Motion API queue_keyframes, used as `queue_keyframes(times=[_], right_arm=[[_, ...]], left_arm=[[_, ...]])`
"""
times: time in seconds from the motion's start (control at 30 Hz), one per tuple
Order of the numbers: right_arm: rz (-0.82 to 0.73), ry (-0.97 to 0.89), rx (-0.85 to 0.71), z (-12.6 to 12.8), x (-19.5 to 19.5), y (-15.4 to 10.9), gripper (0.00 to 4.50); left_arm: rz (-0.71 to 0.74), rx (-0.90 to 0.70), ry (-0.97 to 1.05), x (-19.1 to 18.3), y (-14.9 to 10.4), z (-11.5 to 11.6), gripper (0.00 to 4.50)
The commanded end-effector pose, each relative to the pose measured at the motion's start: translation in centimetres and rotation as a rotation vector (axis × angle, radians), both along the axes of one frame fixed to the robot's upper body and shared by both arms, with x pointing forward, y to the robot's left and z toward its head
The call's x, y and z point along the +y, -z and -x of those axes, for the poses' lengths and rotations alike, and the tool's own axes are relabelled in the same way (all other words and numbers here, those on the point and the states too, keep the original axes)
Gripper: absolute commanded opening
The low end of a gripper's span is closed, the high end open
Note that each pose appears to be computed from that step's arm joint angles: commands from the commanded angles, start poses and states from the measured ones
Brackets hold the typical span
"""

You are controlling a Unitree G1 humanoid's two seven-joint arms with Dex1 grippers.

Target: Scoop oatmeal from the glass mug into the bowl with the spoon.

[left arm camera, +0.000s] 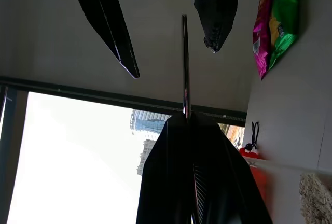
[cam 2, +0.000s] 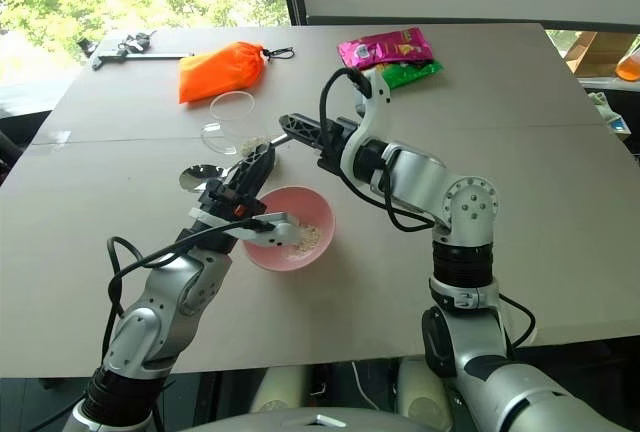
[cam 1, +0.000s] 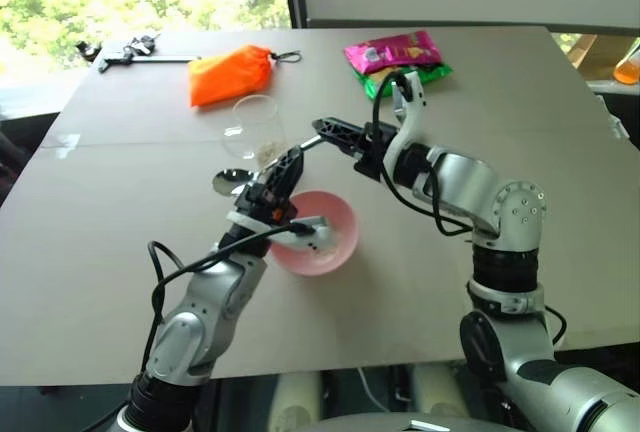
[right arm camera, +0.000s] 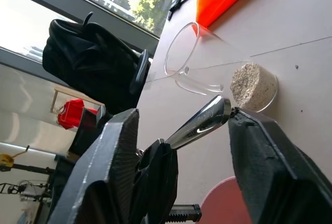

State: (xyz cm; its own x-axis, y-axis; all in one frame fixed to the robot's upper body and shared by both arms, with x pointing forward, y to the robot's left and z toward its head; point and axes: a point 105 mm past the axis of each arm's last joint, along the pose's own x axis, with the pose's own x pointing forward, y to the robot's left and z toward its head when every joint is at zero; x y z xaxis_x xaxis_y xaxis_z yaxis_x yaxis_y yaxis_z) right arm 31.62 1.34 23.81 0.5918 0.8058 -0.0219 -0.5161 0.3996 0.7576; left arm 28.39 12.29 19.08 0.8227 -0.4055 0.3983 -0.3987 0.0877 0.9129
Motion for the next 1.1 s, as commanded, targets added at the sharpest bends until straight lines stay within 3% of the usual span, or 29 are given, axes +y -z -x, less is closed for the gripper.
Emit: queue_keyframes(times=[0.03,0.07,0.9,1.1], right_arm=[[-0.034,-0.028,-0.042,0.6,0.6,-1.5,0.7],[-0.036,-0.027,-0.043,0.6,0.6,-1.6,0.1],[-0.182,0.086,0.016,-1.7,2.4,-3.1,0.1],[-0.227,0.119,0.041,-2.2,2.7,-3.3,0.1]], left_arm=[[0.007,-0.033,0.017,-0.5,-0.7,0.4,0.0],[0.01,-0.032,0.018,-0.5,-0.7,0.4,0.0],[0.064,0.016,0.063,-1.2,-0.5,0.3,0.0],[0.159,0.058,0.071,-0.9,-0.3,0.2,0.0]])
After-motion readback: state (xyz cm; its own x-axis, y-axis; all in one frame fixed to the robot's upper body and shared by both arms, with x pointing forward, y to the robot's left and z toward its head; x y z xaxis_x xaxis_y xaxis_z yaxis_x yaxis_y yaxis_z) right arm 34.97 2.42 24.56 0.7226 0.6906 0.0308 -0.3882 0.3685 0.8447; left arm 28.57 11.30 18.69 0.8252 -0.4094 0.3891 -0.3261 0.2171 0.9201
